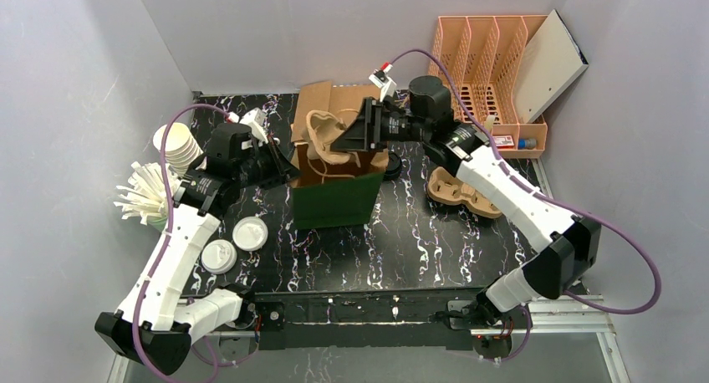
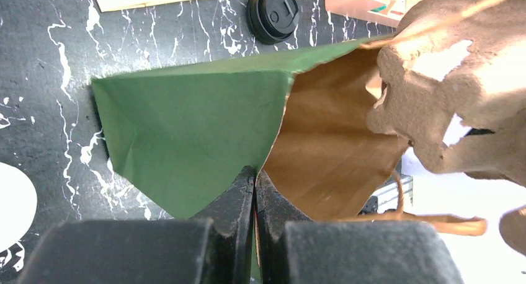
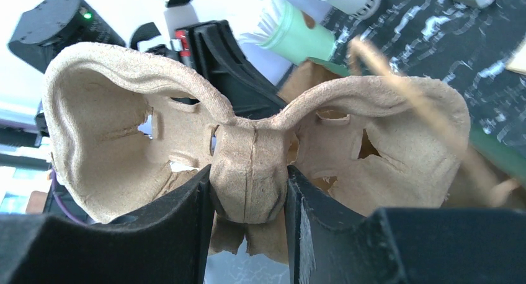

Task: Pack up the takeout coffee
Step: Place the cup tray in the takeout bag.

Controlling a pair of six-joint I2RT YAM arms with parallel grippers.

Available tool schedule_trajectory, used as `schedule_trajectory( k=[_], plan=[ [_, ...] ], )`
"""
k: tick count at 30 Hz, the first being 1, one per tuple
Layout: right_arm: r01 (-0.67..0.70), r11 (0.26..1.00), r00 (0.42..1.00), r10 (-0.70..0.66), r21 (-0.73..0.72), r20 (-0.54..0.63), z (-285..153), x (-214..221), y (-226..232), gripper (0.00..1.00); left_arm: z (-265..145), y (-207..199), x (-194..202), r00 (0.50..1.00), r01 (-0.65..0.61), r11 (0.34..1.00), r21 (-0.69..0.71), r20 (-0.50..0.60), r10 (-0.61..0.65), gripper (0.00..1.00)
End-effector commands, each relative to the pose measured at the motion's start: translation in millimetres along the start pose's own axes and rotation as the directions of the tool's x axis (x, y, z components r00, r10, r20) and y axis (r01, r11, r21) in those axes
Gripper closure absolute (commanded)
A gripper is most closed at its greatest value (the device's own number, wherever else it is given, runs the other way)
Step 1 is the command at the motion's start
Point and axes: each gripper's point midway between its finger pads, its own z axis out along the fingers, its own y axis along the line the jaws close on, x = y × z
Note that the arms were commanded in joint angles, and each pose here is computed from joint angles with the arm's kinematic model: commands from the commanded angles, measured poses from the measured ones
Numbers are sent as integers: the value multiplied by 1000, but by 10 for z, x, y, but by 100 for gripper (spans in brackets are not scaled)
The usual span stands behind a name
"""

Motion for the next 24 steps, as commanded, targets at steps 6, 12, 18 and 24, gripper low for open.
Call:
schedule_trajectory(
  k=[6, 12, 18, 24],
  plan=[
    [-15, 996, 1000, 14, 93, 12, -205, 114, -159, 64, -25, -23, 245, 999, -3, 996, 84, -53, 7, 100],
    [-21, 994, 1000, 23, 108, -14, -159, 164, -256, 65, -25, 14, 280, 998, -12, 997, 79, -54, 16, 100],
    [-22, 989, 996, 35, 149, -80, -140, 313, -408, 66, -35, 48, 236, 1000, -10, 998, 55, -27, 11, 100],
    [1, 978, 995, 19, 208, -96, -126, 363, -549, 66, -37, 54, 201, 1000, -11, 999, 46, -14, 12, 97]
  ],
)
